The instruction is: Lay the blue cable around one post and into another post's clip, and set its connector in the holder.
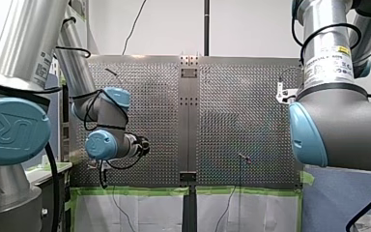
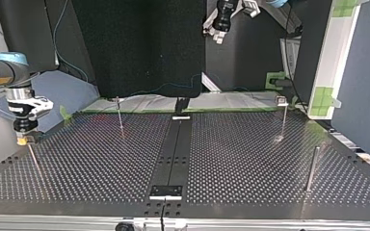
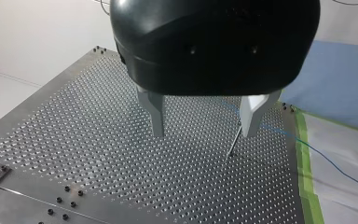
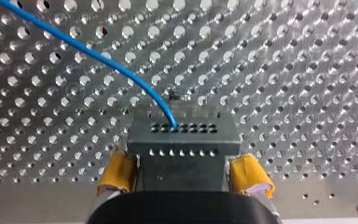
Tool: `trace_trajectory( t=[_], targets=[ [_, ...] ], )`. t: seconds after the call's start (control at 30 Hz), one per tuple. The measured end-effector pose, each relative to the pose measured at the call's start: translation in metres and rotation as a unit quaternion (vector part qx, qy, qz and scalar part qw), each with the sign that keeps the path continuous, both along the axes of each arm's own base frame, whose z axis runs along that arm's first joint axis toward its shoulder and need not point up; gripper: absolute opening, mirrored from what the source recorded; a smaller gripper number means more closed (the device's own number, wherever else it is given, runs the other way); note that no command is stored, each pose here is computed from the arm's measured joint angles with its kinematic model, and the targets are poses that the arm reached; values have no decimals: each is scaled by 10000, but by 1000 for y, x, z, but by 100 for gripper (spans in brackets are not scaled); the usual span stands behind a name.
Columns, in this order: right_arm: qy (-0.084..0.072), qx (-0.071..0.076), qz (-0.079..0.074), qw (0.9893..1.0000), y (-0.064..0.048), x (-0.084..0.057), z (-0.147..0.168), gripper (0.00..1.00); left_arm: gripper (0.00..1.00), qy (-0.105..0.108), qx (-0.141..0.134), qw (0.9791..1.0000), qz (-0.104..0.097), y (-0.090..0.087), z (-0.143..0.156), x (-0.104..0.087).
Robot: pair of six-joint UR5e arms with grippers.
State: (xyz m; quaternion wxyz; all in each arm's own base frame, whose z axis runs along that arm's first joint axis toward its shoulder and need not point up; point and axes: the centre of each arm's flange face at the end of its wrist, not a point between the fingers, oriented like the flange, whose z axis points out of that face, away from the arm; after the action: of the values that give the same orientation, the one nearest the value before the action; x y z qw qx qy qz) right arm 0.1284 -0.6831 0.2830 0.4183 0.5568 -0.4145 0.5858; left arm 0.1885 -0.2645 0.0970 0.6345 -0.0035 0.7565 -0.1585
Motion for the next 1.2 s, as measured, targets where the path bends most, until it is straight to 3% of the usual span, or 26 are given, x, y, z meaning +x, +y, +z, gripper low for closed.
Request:
trace_trajectory(
  t=[0.23,0.43,0.63,0.87,1.07,1.2],
  targets=[
    [-17,40,-238,9997,-1,-5,-1,98,79,-2,12,10000,10,1,0,1],
    [-27,182,-497,9986,1,-12,-4,98,79,2,16,10000,14,1,0,1],
    [-21,418,-788,9960,4,-21,-9,98,79,9,27,10000,18,1,0,1],
    [-10,626,-1130,9916,13,-28,-22,98,79,19,47,10000,19,2,-1,1],
    [-70,515,-1392,9889,26,-33,-18,98,79,26,49,10000,-38,1,-1,0],
    [-103,372,-1506,9878,35,-29,-11,98,79,16,29,9999,-99,-1,0,1]
  ],
)
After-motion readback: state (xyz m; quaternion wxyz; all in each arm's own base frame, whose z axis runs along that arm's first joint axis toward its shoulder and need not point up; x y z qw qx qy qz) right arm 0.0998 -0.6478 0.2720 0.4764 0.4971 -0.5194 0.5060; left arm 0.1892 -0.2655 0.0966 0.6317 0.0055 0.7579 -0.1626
